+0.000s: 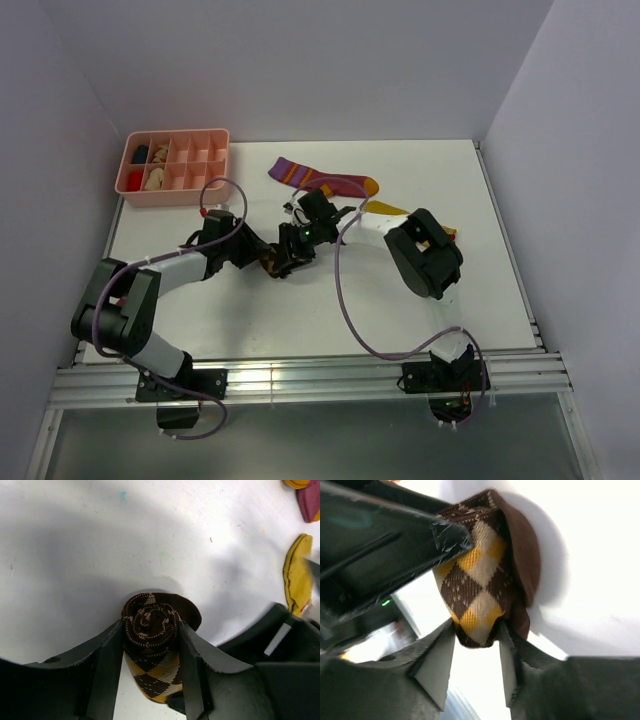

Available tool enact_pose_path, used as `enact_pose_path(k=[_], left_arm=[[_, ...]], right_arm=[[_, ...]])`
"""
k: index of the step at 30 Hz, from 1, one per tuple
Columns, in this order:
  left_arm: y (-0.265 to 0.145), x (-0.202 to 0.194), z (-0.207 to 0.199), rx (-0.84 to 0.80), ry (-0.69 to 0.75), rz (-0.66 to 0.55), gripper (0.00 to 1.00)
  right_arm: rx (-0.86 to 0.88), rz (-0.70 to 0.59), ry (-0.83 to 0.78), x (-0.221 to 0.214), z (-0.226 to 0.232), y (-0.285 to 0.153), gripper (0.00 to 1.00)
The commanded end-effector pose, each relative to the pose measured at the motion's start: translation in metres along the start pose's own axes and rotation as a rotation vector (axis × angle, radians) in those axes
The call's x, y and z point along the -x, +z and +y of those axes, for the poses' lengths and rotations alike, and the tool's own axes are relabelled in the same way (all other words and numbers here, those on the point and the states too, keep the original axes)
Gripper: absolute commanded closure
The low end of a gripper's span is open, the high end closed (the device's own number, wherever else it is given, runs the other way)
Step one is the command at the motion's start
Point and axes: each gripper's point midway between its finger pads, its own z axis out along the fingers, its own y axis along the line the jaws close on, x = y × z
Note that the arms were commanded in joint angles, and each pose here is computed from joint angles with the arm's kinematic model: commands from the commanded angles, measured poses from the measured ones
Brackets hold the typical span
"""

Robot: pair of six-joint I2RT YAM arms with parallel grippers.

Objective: Roll the socks
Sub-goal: Roll the sock at the center of the board.

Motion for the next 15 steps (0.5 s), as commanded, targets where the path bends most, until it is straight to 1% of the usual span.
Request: enact_pose_path(k=[1, 2, 3, 4, 5, 6, 8, 9, 10, 11, 15], left_arm=[[0.004, -0.007, 0.030, 0.165, 0.051, 0.029, 0.51], [0.005, -0.002, 0.025, 0.166, 0.059, 0.021, 0.51], [0.006, -0.002, 0.024, 0.175, 0.071, 0.020, 0.51], [0.005, -0.004, 0.025, 0.192, 0.084, 0.035, 0.51], [0.008, 0.000, 0.021, 0.194, 0.090, 0.034, 0.51], [0.009, -0.001, 0.020, 0.203, 0.095, 0.040, 0.50], [0.013, -0.001, 0.018, 0.220, 0.108, 0.059, 0.50], [0.014, -0.001, 0.017, 0.222, 0.112, 0.062, 0.50], [0.016, -0.003, 0.016, 0.223, 0.121, 0.071, 0.50], [0.017, -0.002, 0.015, 0.228, 0.123, 0.075, 0.50], [0.020, -0.003, 0.010, 0.235, 0.143, 0.088, 0.50]], right_arm=[[-0.169, -0.257, -0.201, 0.038, -0.002, -0.033, 0.53], [-0.196, -0.296, -0.232, 0.041, -0.002, -0.040, 0.52], [-0.288, -0.350, -0.274, 0.044, -0.014, -0.046, 0.49], [-0.304, -0.418, -0.328, 0.052, -0.002, -0.060, 0.48], [-0.338, -0.446, -0.392, 0.054, 0.000, -0.065, 0.44], [-0.406, -0.483, -0.416, 0.056, -0.007, -0.070, 0.43], [-0.413, -0.535, -0.535, 0.057, 0.014, -0.073, 0.41], [-0.409, -0.540, -0.573, 0.054, 0.019, -0.070, 0.41], [-0.441, -0.575, -0.601, 0.057, 0.019, -0.072, 0.38], [-0.446, -0.569, -0.661, 0.053, 0.026, -0.067, 0.37], [-0.483, -0.582, -0.758, 0.048, 0.040, -0.054, 0.34]])
